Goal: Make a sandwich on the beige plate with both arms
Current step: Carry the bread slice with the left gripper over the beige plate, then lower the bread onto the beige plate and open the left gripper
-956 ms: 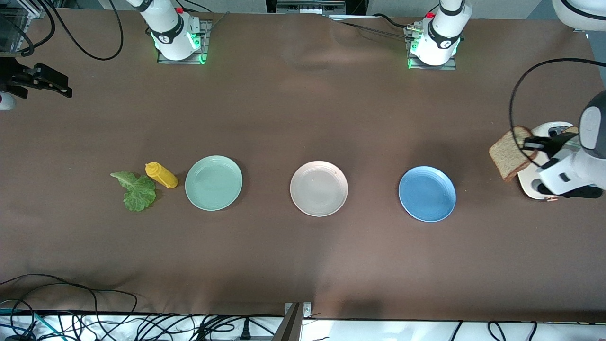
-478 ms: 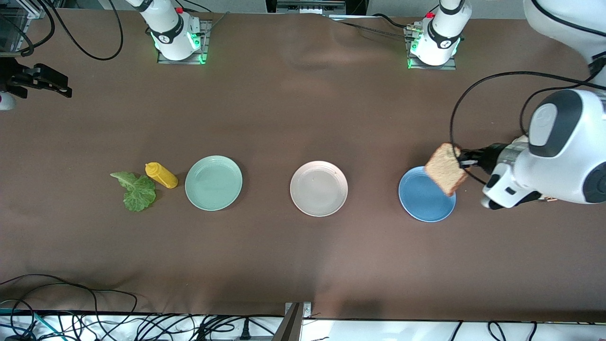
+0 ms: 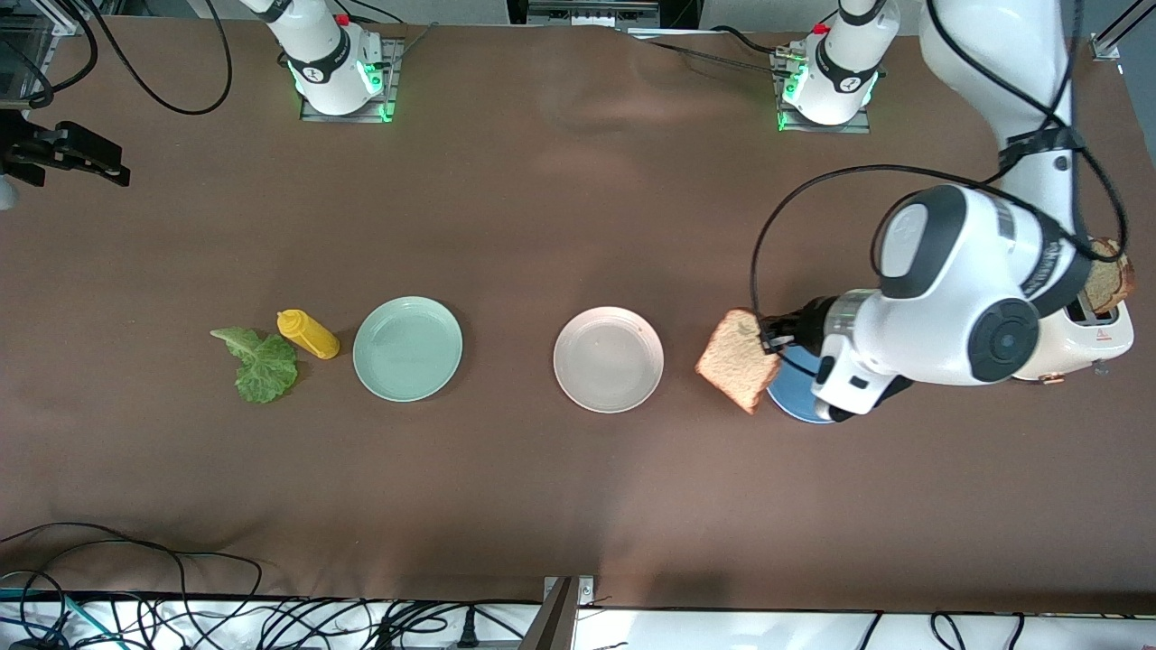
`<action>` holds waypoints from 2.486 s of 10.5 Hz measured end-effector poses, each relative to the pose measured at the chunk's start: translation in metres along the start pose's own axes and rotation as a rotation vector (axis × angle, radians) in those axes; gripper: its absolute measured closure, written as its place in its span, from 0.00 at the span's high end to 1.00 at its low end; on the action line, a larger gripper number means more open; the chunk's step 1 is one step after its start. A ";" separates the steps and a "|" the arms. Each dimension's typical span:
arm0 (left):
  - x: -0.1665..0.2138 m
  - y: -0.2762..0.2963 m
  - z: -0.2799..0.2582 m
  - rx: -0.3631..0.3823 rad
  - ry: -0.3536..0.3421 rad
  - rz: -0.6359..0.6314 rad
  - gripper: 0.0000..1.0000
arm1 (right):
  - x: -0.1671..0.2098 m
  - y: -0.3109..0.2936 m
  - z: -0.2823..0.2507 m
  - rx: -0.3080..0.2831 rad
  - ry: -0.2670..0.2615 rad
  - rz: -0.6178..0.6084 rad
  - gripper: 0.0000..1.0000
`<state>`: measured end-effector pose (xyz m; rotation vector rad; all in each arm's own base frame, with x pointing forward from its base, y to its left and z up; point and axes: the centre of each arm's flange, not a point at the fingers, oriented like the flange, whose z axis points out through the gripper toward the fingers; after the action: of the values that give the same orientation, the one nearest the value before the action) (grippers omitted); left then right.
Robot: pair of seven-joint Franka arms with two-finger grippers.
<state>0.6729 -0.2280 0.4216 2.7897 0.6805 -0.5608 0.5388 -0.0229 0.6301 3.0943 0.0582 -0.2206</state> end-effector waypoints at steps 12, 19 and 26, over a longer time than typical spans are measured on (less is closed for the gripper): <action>-0.027 0.092 0.095 -0.203 -0.073 -0.005 0.04 | 0.000 0.000 0.000 0.000 0.001 -0.001 1.00; -0.032 0.094 0.144 -0.159 -0.133 0.019 0.04 | 0.000 -0.001 0.000 0.000 0.001 -0.002 1.00; -0.018 0.096 0.169 -0.164 -0.111 0.003 0.04 | 0.000 -0.001 0.000 0.000 0.001 -0.003 1.00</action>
<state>0.6511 -0.3677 0.2878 2.5867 0.6670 -0.6239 0.5389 -0.0214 0.6305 3.0942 0.0625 -0.2190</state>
